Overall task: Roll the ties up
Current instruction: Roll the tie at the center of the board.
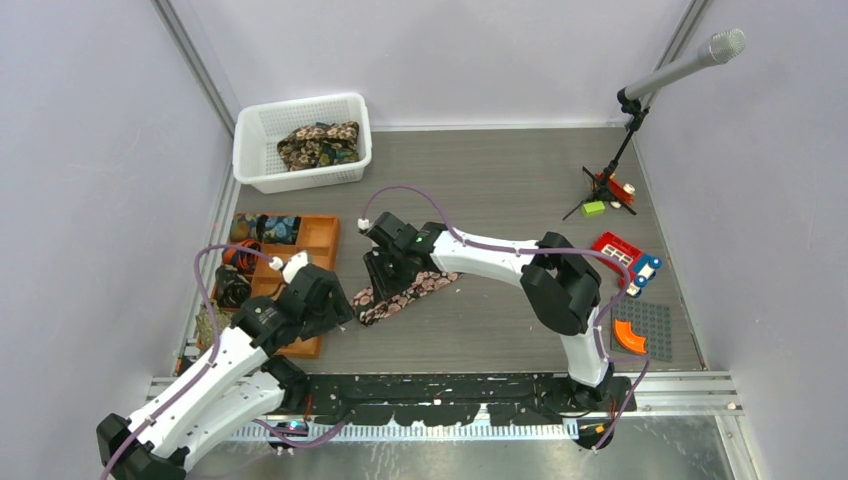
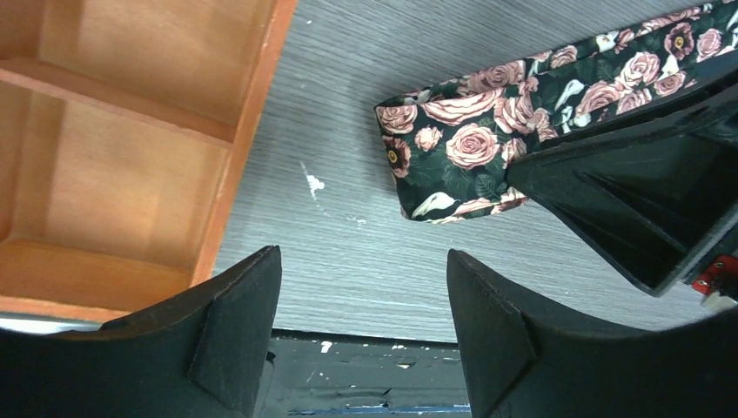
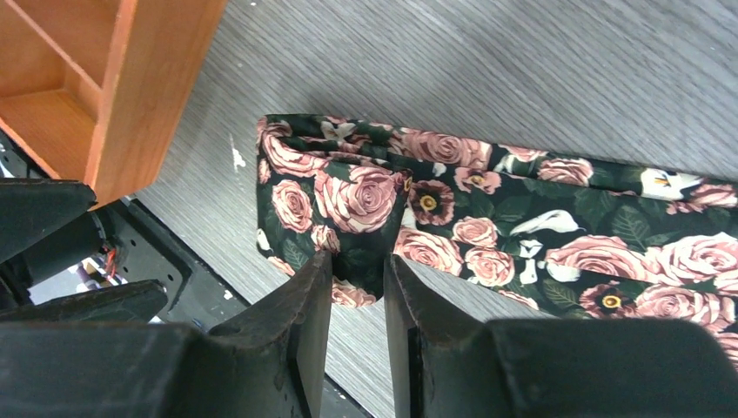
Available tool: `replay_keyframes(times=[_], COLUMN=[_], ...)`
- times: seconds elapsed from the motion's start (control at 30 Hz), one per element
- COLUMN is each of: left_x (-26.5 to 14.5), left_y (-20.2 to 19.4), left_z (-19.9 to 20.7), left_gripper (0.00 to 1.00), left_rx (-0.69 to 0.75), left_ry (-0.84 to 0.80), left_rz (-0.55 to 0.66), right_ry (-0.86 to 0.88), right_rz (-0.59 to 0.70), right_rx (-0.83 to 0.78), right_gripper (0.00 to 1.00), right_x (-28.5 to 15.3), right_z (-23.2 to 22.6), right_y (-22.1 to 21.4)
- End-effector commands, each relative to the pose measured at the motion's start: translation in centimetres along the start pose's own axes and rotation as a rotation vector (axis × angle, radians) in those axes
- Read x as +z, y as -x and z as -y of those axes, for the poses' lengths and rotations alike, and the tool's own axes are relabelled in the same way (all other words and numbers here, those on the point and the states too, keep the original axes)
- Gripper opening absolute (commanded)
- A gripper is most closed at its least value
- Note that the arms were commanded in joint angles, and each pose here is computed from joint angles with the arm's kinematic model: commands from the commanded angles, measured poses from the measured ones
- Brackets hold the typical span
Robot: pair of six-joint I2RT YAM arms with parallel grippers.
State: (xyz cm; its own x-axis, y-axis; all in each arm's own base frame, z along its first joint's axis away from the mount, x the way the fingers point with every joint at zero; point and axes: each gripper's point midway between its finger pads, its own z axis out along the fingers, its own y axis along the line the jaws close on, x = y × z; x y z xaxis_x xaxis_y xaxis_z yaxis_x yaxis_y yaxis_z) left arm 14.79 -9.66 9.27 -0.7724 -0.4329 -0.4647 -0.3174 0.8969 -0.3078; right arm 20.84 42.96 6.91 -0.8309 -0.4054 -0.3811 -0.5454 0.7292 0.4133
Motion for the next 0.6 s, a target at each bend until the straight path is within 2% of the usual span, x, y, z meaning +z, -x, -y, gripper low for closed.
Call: replay_keyframes(times=[0.0,0.57], left_x=[0.5,2.9], left_y=[0.9,0.8], left_z=[2.5,4.5], left_gripper=[0.71,0.70], left_rx=[-0.005,-0.034], left_ry=[-0.099,-0.149], left_rz=[0.030,0.035], right_ry=[-0.014,-0.016], right_rz=[0.023,-0.002], right_rx=[-0.006,0.030], right_gripper=[0.33,0.30], right_x=[-0.3,1.1], right_z=[1.1,3.3], right_y=[0.6,-0.6])
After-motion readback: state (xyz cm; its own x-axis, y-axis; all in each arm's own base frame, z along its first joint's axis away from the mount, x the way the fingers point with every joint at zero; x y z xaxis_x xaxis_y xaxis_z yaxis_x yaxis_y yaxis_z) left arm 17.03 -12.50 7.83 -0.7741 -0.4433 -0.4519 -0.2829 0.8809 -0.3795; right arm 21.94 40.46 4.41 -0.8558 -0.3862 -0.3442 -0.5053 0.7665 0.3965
